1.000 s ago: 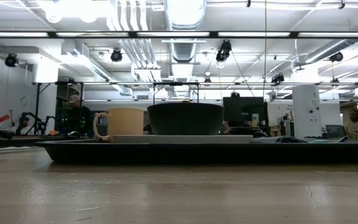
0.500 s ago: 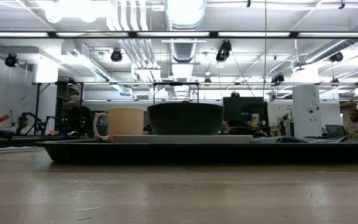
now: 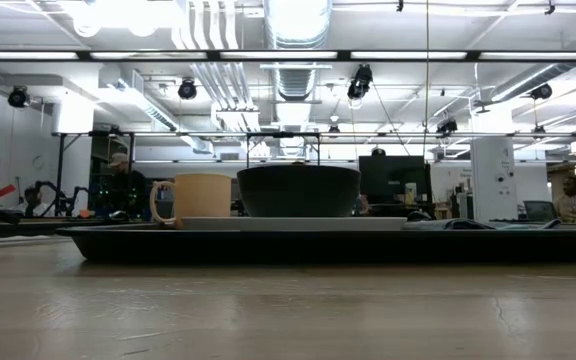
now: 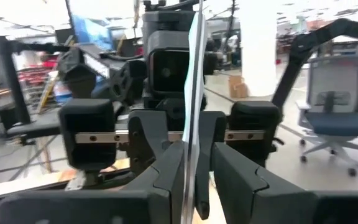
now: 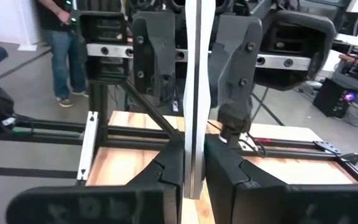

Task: Set up tray
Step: Put the green fork on top of the grey table napkin on the black serving tray to the left side of the green spoon

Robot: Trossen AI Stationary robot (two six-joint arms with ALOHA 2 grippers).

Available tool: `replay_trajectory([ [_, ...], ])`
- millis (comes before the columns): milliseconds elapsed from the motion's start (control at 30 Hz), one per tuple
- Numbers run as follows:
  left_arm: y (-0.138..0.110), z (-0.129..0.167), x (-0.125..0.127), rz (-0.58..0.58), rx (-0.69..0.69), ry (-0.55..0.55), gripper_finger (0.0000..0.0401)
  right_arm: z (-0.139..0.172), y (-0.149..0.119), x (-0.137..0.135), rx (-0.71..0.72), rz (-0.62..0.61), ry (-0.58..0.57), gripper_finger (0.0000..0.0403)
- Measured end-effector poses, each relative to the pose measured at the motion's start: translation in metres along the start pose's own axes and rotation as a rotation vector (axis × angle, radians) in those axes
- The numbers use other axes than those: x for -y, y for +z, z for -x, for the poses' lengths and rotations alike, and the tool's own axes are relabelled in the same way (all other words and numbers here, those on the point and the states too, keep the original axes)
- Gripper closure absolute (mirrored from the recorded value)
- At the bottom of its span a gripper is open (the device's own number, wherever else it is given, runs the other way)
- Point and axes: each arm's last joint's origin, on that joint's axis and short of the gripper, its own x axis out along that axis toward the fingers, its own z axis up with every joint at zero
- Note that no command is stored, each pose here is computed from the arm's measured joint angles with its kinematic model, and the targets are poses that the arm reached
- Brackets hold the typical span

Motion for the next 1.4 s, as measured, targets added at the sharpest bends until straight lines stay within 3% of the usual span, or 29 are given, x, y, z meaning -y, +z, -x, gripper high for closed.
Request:
replay_trajectory([
  [300,-0.001,-0.002,-0.003,0.010,-0.004,-0.011,0.0276,0.000,0.001,0.000,0.012,-0.005,-0.007,0.0373],
  [667,-0.007,-0.008,-0.015,0.022,-0.031,0.030,0.0271,-0.002,0.002,0.003,0.020,-0.013,-0.023,0.0373],
  [767,-0.007,-0.008,-0.015,0.024,-0.033,0.034,0.0292,-0.002,0.002,0.003,0.021,-0.012,-0.018,0.0373],
  [900,-0.007,-0.008,-0.016,0.033,-0.037,0.046,0.0373,-0.002,0.002,0.002,0.021,-0.011,-0.008,0.0373],
  [1067,-0.007,-0.008,-0.016,0.034,-0.031,0.041,0.0384,-0.002,0.002,0.001,0.023,-0.018,0.057,0.0372],
  [1233,-0.008,-0.008,-0.018,0.021,-0.044,0.111,0.0388,0.004,0.003,-0.003,-0.006,-0.054,0.026,0.0293],
  [1400,-0.007,-0.005,-0.022,-0.028,-0.071,0.352,0.0389,0.021,0.022,-0.008,0.027,-0.043,-0.230,0.0209],
])
